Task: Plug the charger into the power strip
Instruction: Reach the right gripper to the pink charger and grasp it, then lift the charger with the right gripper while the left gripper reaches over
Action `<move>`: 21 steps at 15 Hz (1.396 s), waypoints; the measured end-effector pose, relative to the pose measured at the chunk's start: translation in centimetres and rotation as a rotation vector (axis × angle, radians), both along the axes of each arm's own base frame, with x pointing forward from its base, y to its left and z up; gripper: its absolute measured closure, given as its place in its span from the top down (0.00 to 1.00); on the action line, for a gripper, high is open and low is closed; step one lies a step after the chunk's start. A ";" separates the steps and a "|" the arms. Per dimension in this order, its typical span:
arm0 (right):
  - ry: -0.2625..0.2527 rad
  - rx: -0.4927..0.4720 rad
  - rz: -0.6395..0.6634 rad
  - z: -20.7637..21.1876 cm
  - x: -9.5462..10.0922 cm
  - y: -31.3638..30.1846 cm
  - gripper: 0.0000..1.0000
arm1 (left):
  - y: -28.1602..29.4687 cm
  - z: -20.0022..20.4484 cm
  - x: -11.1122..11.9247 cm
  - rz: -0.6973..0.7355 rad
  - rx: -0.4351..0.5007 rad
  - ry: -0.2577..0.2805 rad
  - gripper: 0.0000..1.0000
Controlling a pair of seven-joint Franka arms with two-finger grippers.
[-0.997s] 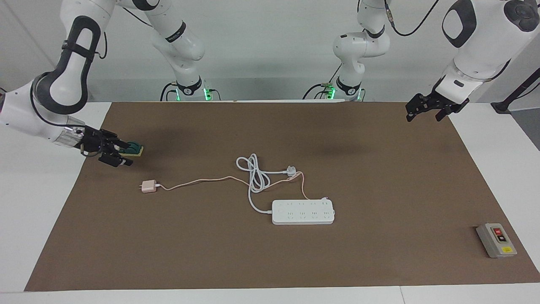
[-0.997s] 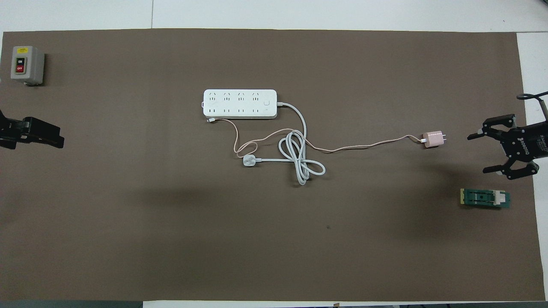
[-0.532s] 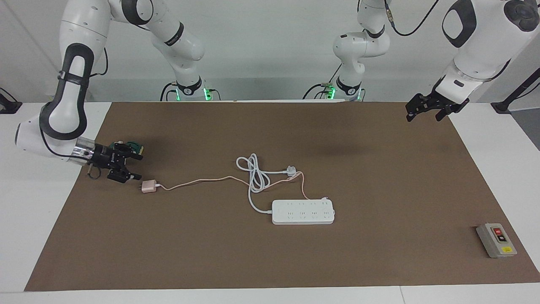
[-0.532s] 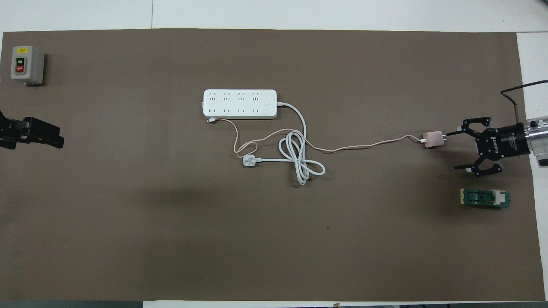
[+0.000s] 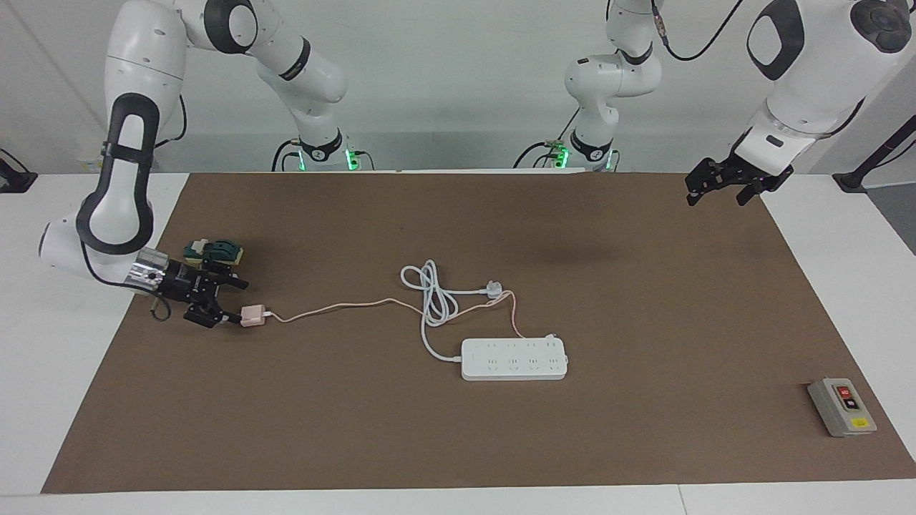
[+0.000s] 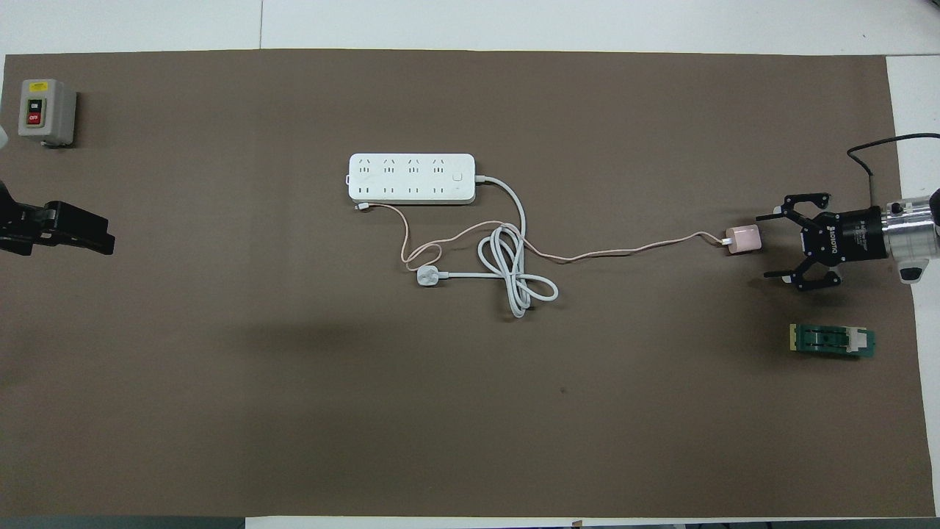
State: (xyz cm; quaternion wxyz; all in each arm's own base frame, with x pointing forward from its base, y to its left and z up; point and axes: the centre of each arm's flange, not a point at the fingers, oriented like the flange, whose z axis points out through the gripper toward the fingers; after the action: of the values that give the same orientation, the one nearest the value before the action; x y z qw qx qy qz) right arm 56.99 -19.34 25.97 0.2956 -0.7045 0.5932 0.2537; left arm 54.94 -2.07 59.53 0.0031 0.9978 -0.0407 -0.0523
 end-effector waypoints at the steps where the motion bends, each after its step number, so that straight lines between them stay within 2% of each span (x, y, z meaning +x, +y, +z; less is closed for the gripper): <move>1: 0.002 0.002 0.001 -0.3 0.0 0.1 1.00 | -0.1 0.1 0.0 -0.003 0.000 -0.002 1.00; 7: -0.004 0.036 0.006 -3.1 0.3 -0.1 1.00 | 0.1 0.2 0.0 0.002 0.000 -0.012 1.00; 11: -0.017 0.051 -0.008 -3.1 0.8 0.1 0.96 | -0.3 0.7 0.7 -0.004 -0.003 -0.075 1.00; 14: -0.021 0.055 -0.003 -3.5 0.7 0.1 0.67 | -0.4 0.4 0.8 -0.006 -0.003 -0.076 1.00; 15: -0.044 0.064 -0.008 -3.6 0.9 0.1 0.56 | -0.4 0.2 0.8 -0.006 -0.003 -0.075 1.00; 16: -0.046 0.069 -0.009 -3.6 0.9 0.0 0.52 | -0.4 0.0 0.8 -0.007 -0.003 -0.074 1.00; 21: -0.039 0.061 -0.003 -3.4 1.6 1.3 0.52 | -0.7 -0.5 0.8 -0.009 -0.013 -0.066 1.00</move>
State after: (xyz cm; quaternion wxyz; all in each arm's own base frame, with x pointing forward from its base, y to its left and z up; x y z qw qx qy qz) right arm 58.55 -18.06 22.52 0.3288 -0.6990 0.5805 0.2576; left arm 55.76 -2.76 59.07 0.0081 0.9987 -0.0455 -0.0190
